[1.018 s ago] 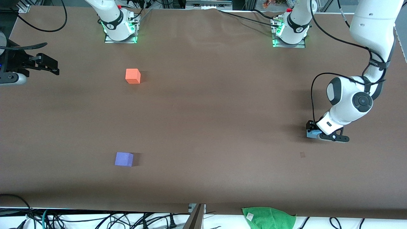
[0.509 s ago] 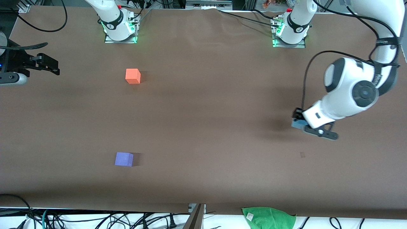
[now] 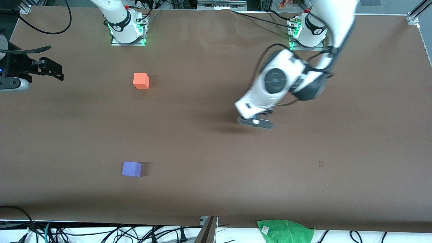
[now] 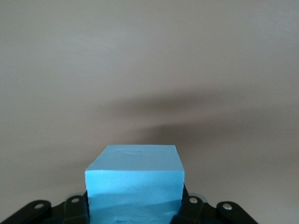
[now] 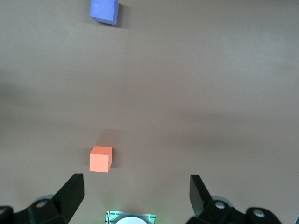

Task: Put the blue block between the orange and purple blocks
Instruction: 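Carry the blue cube toward the table middle with the left gripper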

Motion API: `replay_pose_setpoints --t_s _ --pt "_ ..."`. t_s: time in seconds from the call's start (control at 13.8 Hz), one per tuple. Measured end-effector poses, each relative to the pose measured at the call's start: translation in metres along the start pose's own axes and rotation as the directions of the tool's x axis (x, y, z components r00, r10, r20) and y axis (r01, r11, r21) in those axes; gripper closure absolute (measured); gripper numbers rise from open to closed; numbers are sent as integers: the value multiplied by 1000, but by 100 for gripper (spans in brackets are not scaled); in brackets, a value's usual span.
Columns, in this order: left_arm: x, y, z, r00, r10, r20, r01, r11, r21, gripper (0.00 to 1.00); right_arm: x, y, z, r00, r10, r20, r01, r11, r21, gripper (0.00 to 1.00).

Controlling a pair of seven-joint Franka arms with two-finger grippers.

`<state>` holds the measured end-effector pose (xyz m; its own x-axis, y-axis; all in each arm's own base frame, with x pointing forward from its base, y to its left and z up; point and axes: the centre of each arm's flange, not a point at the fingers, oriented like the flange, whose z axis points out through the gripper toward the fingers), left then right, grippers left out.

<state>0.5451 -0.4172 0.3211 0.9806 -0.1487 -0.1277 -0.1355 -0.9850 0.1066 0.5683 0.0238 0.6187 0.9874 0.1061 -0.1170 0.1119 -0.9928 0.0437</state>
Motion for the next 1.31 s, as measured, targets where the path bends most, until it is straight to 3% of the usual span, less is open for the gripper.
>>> replay_pose_setpoints --t_s 0.22,0.44,0.8,1.09,1.31 --pt "-9 57 58 999 -14 -36 14 1000 -20 39 1 0 0 1000 0 -7 0 1000 0 0" --pt "-19 79 112 996 -58 -62 59 998 22 39 1 1 0 1000 1 -9 -1 1000 0 0" --pt "-21 87 141 992 -87 -93 92 994 53 38 3 2 3 1000 4 -3 -4 1000 0 0" --pt "-12 87 124 988 -96 -123 101 994 36 4 6 3 5 1000 4 -4 -4 1000 1 0" --pt "-1 78 55 980 -122 -157 131 990 46 0 15 2 13 1000 1 -13 -1 1000 1 0"
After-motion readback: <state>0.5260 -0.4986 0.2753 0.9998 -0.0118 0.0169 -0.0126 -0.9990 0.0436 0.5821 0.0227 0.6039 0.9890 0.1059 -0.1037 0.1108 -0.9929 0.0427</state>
